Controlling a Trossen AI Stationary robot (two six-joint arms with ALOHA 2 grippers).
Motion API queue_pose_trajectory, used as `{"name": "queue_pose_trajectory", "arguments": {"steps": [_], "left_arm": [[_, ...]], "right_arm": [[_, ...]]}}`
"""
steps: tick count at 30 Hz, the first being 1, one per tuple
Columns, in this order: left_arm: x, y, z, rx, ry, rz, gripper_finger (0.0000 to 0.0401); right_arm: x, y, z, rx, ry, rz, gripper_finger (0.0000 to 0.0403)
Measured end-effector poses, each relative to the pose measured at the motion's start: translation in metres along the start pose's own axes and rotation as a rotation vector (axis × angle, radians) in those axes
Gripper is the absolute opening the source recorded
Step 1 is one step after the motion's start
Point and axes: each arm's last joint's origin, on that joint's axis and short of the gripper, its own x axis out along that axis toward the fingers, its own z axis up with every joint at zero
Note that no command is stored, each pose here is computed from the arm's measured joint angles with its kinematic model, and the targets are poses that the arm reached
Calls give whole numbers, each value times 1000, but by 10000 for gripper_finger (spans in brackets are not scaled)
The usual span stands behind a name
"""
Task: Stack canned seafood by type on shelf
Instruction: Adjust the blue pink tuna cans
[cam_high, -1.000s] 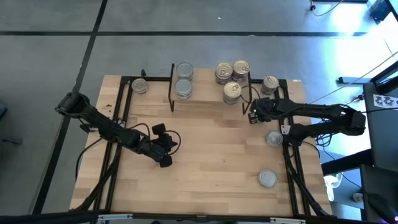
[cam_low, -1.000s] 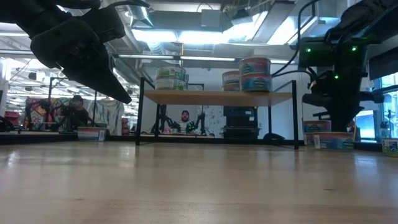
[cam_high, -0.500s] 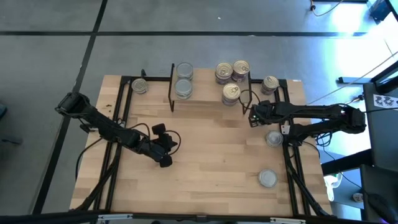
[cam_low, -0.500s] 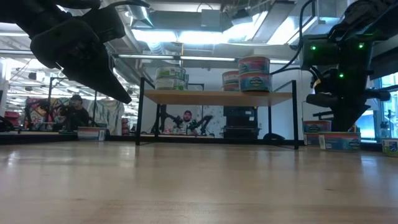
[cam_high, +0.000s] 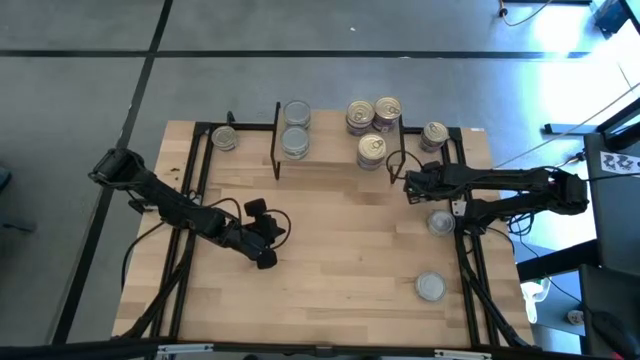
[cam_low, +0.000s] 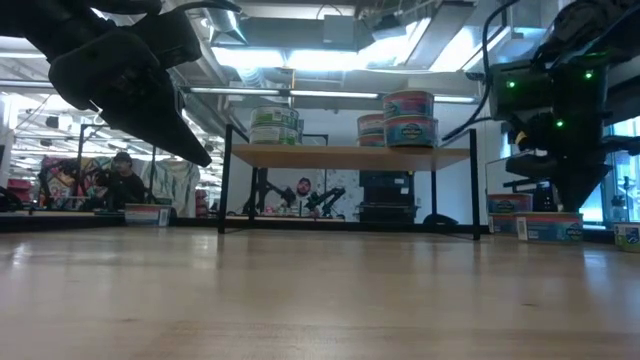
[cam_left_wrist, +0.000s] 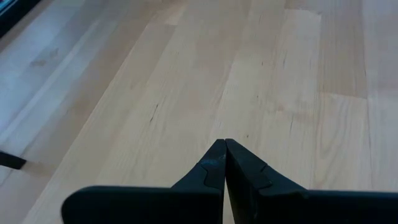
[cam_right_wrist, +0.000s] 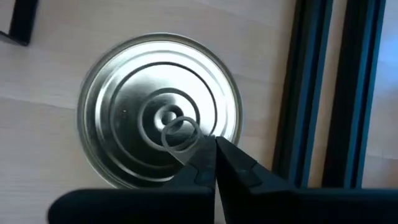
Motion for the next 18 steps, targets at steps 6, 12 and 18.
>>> {"name": "queue_pose_trajectory", "arguments": {"steps": [6, 12, 18], "left_arm": [[0, 0, 0, 0, 0, 0, 5], [0, 0, 0, 0, 0, 0, 5], [0, 0, 0, 0, 0, 0, 5]], "right_arm": [[-6, 2, 4, -12, -12, 19, 10], [-36, 4, 18, -114, 8, 55, 10], [-47, 9, 11, -397, 23, 94, 10]]}}
